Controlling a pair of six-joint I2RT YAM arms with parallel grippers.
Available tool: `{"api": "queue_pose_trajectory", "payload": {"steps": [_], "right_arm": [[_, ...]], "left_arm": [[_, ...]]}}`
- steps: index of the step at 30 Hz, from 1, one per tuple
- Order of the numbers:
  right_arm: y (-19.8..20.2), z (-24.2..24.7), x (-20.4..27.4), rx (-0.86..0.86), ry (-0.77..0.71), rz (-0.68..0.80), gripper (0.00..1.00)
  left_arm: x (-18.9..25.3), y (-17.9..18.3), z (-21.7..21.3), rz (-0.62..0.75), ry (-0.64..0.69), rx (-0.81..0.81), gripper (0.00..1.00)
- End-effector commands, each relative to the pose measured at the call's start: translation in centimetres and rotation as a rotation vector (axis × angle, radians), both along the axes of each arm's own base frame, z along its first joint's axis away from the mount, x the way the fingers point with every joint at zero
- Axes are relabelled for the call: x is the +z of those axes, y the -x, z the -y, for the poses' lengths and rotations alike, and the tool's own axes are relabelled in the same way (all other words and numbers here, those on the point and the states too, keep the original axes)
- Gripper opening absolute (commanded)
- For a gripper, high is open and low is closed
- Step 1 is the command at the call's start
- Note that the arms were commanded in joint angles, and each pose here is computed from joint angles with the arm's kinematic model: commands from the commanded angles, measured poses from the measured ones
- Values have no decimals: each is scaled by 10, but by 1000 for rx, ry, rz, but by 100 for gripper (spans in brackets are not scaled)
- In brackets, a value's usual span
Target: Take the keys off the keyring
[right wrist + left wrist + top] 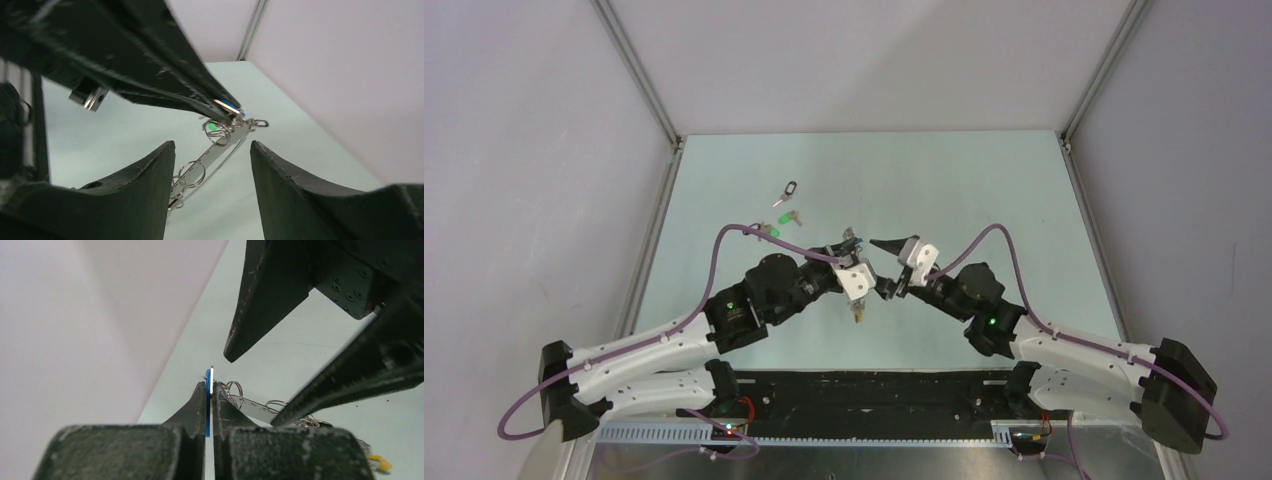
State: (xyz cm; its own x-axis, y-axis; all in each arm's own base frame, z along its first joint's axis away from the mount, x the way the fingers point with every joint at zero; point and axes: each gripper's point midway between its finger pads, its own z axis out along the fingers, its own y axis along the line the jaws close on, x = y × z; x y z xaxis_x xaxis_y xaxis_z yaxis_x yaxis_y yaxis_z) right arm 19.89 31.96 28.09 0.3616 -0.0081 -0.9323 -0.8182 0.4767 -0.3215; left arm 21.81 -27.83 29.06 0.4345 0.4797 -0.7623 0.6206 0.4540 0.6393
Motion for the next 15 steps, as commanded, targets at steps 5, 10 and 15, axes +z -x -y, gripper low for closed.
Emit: {"api": "queue_pose_trajectory", "payload": {"steps": [5, 10, 15], "right_arm": [[-5, 5, 31, 26, -337, -381, 61], [-14, 5, 37, 17, -486, -541, 59], [-27, 4, 39, -10, -594, -623, 53]], "left_arm": [[48, -5, -1, 71, 132, 25, 0], [47, -5, -2, 70, 130, 28, 0], [48, -5, -2, 71, 133, 30, 0]]}}
